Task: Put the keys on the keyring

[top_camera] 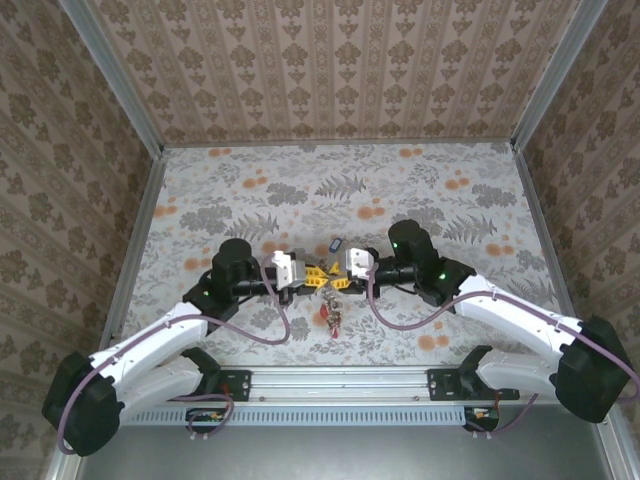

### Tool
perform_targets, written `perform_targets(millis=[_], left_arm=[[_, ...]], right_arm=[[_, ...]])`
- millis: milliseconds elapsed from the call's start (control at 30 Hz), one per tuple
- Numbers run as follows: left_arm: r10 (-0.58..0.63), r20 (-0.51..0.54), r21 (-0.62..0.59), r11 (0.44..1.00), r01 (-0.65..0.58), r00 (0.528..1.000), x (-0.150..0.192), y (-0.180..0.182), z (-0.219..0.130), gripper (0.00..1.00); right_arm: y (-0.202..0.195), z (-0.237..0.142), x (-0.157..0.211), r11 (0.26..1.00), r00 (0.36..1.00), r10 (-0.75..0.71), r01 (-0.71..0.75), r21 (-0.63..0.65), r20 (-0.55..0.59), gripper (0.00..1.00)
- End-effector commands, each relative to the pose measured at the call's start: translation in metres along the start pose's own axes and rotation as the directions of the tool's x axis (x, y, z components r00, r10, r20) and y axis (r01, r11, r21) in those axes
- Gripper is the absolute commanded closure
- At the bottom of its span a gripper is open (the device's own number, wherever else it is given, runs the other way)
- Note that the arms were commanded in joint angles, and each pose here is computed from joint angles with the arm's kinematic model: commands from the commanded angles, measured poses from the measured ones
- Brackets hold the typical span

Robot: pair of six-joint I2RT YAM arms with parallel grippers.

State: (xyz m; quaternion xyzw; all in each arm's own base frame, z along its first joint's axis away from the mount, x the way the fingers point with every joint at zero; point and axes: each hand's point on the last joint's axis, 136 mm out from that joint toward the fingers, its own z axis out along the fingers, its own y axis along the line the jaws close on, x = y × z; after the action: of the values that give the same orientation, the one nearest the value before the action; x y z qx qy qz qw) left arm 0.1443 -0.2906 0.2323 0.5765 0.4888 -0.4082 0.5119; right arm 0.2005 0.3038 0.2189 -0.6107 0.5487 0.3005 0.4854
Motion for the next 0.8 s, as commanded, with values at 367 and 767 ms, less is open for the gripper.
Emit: perform_targets(millis=[367,767], left_arm=[[0.023,0.071,0.022,0.999,-0.025,0.997,-0.02,0.001,0.003,1.0],[-0.005,0.046,0.026,1.0,0.004,0.999,-0.015,0.007,0.01,1.0]], right_arm=[[0.003,-0.009,-0.03,0.999,0.991,-0.053,0.054,-0.006,0.119,0.83],[0.002,-0.014,-0.031,0.998,0.991,-0.065,0.063,0.022,0.12,0.89]])
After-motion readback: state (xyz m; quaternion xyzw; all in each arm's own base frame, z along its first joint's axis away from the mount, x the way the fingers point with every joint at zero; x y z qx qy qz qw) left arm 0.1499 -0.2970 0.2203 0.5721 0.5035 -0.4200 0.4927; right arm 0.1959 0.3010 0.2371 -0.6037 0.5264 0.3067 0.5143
